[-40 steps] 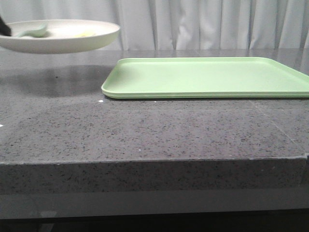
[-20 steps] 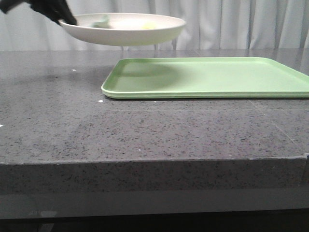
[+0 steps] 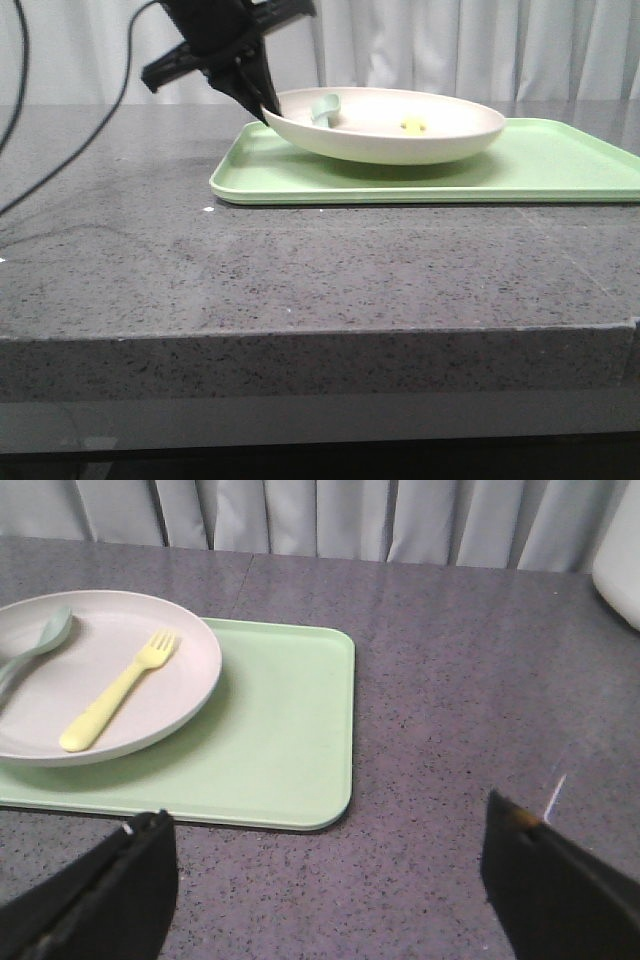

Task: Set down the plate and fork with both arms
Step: 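Lower the plate onto the tray and open the left gripper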

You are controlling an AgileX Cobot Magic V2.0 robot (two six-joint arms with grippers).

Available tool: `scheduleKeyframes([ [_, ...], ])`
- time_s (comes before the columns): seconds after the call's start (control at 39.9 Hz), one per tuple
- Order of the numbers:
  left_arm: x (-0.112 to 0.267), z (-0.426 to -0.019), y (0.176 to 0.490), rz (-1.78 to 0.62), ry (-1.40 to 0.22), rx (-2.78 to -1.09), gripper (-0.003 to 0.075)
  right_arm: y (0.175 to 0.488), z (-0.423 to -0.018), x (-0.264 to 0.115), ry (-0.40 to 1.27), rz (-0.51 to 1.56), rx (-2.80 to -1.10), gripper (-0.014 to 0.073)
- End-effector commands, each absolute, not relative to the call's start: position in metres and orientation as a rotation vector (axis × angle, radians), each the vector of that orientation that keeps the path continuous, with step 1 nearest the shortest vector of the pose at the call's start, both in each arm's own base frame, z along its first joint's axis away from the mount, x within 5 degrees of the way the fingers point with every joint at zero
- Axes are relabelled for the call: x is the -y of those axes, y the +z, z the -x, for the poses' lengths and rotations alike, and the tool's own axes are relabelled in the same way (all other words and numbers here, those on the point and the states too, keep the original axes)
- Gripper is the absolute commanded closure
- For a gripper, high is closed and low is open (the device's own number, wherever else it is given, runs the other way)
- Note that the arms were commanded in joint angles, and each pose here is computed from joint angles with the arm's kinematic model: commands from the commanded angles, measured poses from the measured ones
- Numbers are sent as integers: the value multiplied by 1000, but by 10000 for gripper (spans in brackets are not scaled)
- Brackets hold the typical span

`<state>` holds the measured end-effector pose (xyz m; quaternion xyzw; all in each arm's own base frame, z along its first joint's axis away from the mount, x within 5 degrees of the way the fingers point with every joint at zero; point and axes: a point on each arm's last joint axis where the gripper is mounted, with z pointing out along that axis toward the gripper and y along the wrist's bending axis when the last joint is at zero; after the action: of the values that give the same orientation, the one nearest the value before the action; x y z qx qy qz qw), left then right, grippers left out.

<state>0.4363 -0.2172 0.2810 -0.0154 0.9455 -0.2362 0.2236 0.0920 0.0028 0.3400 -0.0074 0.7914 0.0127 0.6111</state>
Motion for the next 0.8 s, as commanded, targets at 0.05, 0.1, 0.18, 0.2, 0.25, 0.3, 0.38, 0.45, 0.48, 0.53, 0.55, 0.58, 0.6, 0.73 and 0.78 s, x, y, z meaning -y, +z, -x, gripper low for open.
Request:
scheduleKeyframes([
  [0.05,234,-428,323,89,-752,-2426,738,357,-94,-2,11,25,-1726,-40],
  [0.1,238,-427,323,93,-752,-2417,738,357,-94,-2,11,25,-1727,-40],
  [0.18,243,-427,322,86,-760,-2410,738,357,-94,-2,11,25,-1727,-40],
  [0.2,243,-427,322,87,-761,-2408,738,357,-94,-2,11,25,-1727,-40],
  [0.25,244,-426,321,84,-761,-2411,738,357,-94,-2,11,25,-1727,-40],
  [0.3,244,-426,321,84,-760,-2415,737,357,-94,-2,11,25,-1727,-40],
  [0.38,244,-426,320,83,-759,-2418,734,357,-94,-2,11,25,-1726,-40],
  [0.45,244,-426,320,81,-755,-2424,716,357,-94,-2,11,25,-1726,-40],
  [0.48,244,-426,320,81,-755,-2424,701,357,-94,-2,11,25,-1727,-40],
  [0.53,244,-426,320,81,-755,-2424,638,357,-94,-2,11,25,-1727,-40],
  [0.55,244,-426,320,81,-755,-2424,608,357,-94,-2,11,25,-1727,-40],
  [0.58,244,-426,320,81,-755,-2424,577,357,-94,-2,11,25,-1727,-40],
  [0.6,244,-426,320,81,-755,-2424,545,357,-94,-2,11,25,-1727,-40],
  [0.73,244,-425,320,80,-753,-2431,413,357,-94,-2,11,25,-1727,-40],
  [0.78,243,-425,320,74,-745,-2435,372,357,-94,-2,11,25,-1727,-40],
])
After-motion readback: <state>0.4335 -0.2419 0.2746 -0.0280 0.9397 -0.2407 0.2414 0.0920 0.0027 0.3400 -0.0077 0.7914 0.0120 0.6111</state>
